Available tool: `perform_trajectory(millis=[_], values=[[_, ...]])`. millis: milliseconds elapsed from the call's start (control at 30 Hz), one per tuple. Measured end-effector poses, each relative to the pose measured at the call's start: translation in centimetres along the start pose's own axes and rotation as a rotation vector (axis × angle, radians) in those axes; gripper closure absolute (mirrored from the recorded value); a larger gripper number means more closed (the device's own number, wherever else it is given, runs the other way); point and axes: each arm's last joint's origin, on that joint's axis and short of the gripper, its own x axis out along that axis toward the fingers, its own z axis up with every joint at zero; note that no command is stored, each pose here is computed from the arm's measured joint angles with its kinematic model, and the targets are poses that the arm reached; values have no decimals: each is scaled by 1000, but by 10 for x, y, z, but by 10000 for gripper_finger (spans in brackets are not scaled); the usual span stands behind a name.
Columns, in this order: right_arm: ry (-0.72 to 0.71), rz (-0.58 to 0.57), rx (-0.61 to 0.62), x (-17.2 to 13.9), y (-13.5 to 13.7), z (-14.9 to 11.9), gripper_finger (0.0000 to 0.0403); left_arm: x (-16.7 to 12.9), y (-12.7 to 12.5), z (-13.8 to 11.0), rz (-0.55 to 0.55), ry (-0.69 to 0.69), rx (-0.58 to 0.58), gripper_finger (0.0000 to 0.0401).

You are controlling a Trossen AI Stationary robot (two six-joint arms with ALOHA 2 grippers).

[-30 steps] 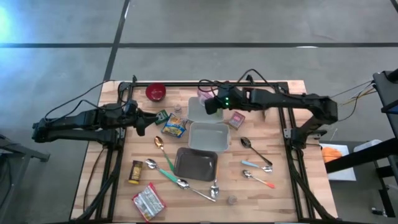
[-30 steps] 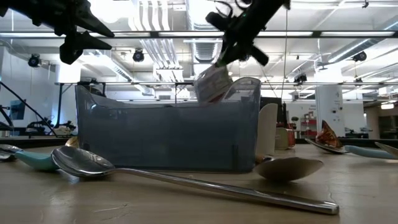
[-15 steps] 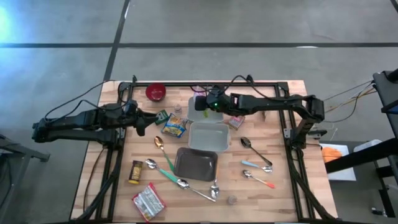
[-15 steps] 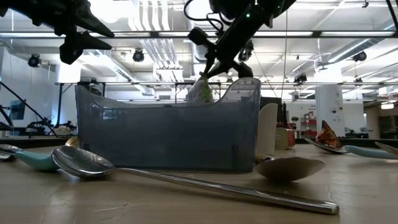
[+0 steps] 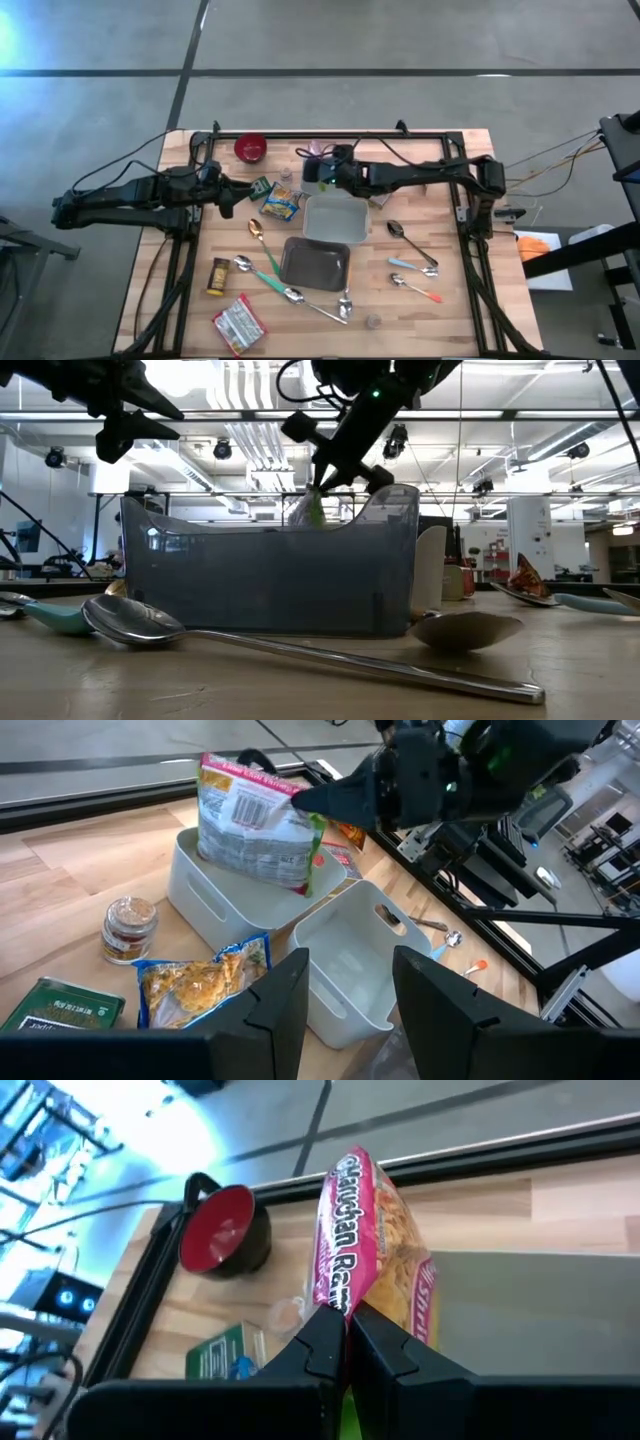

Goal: Pick & Place Food Item
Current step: Put the green noodle pack into the top gray bin

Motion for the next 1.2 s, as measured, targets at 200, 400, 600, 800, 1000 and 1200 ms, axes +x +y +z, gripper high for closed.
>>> perform_trajectory(millis=[200,400,600,800,1000,1200], values=[[-7,-43,-22,8,5,-15,395,0,0,0,0,0,-28,250],[21,-76,-46,16,8,-32,395,0,0,0,-1,0,-32,250],[11,-75,-60,22,12,-34,395,0,0,0,0,-1,-32,250],[-4,-94,-76,30,8,-39,395,0,0,0,0,-1,-33,250],[7,-101,-82,36,5,-46,395,0,0,0,-1,-1,-33,250],[6,-100,-91,36,6,-46,395,0,0,0,-2,-2,-34,250]])
